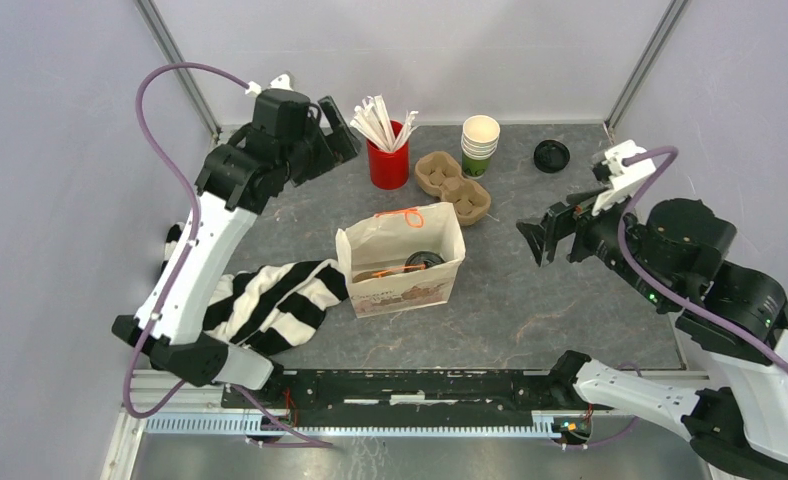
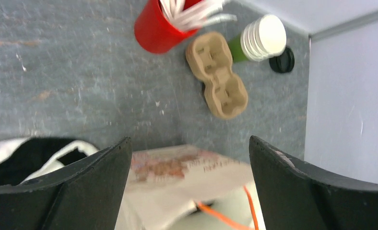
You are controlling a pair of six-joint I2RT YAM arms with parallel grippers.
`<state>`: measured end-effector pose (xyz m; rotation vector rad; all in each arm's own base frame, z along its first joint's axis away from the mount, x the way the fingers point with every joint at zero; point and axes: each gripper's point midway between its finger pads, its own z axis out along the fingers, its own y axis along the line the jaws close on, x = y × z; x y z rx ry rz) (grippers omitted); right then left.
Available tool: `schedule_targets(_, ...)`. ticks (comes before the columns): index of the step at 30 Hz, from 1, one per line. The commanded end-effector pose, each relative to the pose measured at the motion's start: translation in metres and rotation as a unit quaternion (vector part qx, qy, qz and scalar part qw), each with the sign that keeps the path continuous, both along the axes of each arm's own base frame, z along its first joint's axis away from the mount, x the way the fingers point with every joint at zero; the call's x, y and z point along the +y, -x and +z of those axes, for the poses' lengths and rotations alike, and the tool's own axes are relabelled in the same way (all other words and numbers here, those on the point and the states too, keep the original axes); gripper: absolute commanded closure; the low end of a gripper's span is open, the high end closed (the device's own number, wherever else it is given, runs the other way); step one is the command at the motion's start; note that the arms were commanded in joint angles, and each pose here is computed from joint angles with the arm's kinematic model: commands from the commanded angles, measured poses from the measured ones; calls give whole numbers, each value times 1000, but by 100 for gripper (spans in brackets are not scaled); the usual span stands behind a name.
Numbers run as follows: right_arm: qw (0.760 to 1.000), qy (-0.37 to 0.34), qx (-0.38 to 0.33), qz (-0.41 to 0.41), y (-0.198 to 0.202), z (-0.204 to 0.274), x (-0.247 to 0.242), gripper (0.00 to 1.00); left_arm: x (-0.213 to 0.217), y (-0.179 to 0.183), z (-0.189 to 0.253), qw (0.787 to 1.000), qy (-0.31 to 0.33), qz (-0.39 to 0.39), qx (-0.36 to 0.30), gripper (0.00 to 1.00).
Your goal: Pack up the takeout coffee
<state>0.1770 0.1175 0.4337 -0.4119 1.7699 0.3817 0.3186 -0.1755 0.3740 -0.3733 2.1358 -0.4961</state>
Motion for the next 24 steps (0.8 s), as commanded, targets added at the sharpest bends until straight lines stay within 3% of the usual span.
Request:
schedule_targets(1, 998, 35, 39, -30, -13, -28, 3, 2, 1, -55, 19, 997, 36, -23, -59, 4)
schedule_targets(12, 986, 130, 55, -93, -66, -82, 17, 2, 6, -186, -69, 996, 59, -26, -54, 22)
schedule_targets(15, 977, 161, 87, -107, -85, -104, 15, 2, 7, -208, -95, 996, 74, -19, -48, 28)
schedule_targets(24, 972, 141, 158, -106, -124, -142, -2, 2, 1, -248, -151, 993, 101, -40, -42, 47)
